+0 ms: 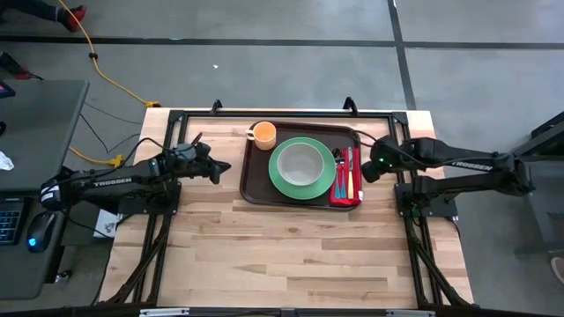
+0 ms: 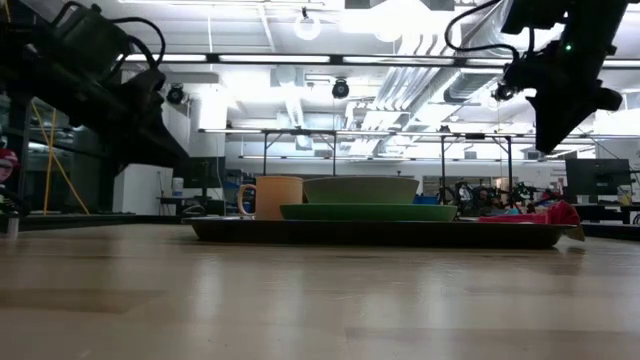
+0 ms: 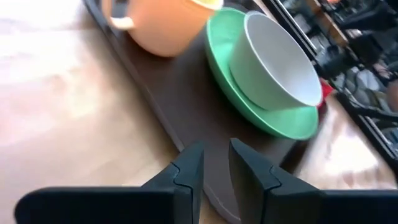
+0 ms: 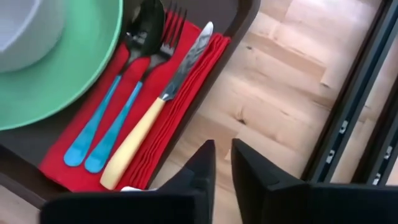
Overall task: Set up tray
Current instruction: Return to Home Position
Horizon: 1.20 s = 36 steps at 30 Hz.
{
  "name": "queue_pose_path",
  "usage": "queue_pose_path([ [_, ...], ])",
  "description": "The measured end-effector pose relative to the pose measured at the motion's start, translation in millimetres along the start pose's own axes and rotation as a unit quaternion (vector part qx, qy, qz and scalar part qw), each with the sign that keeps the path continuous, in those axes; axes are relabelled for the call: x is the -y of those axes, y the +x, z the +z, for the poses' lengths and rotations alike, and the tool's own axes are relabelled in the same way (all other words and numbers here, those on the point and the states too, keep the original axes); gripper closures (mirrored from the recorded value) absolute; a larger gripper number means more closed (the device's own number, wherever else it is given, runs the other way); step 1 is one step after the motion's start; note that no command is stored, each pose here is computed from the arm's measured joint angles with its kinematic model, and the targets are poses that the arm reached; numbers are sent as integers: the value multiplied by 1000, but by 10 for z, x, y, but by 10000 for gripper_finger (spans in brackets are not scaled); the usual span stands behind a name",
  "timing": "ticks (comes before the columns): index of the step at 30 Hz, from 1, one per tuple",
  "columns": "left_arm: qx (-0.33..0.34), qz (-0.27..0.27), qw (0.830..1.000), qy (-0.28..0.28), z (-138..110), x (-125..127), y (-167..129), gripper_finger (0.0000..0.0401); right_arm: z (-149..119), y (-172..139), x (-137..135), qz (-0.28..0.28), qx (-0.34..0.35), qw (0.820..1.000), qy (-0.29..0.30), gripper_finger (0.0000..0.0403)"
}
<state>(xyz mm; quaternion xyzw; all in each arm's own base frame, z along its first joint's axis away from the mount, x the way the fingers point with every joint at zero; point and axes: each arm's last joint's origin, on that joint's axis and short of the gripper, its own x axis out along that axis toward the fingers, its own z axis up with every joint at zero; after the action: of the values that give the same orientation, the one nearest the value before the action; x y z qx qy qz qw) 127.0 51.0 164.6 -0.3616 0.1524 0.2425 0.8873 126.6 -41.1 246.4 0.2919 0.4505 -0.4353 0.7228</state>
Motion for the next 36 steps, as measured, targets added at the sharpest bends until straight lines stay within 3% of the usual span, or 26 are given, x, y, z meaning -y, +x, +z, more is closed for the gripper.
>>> queue_pose_path([
  [3, 15, 20, 1000, 0, 8, -12, 0, 295, -3, -41, 28, 8, 17, 1000, 1, 397],
  [11, 22, 39, 999, 14, 7, -28, -1, 295, -19, -157, 107, 53, 78, 996, 4, 401],
  [19, 41, 41, 998, 13, 32, -17, -3, 295, -55, -222, 152, 159, 189, 969, 7, 401],
  [28, 143, -36, 988, 45, 225, 140, -41, 295, -217, -167, 223, 230, 242, 943, 7, 402],
  [36, 180, -124, 974, 68, 322, 260, -96, 315, -258, -217, 219, 277, 298, 912, -51, 403],
])
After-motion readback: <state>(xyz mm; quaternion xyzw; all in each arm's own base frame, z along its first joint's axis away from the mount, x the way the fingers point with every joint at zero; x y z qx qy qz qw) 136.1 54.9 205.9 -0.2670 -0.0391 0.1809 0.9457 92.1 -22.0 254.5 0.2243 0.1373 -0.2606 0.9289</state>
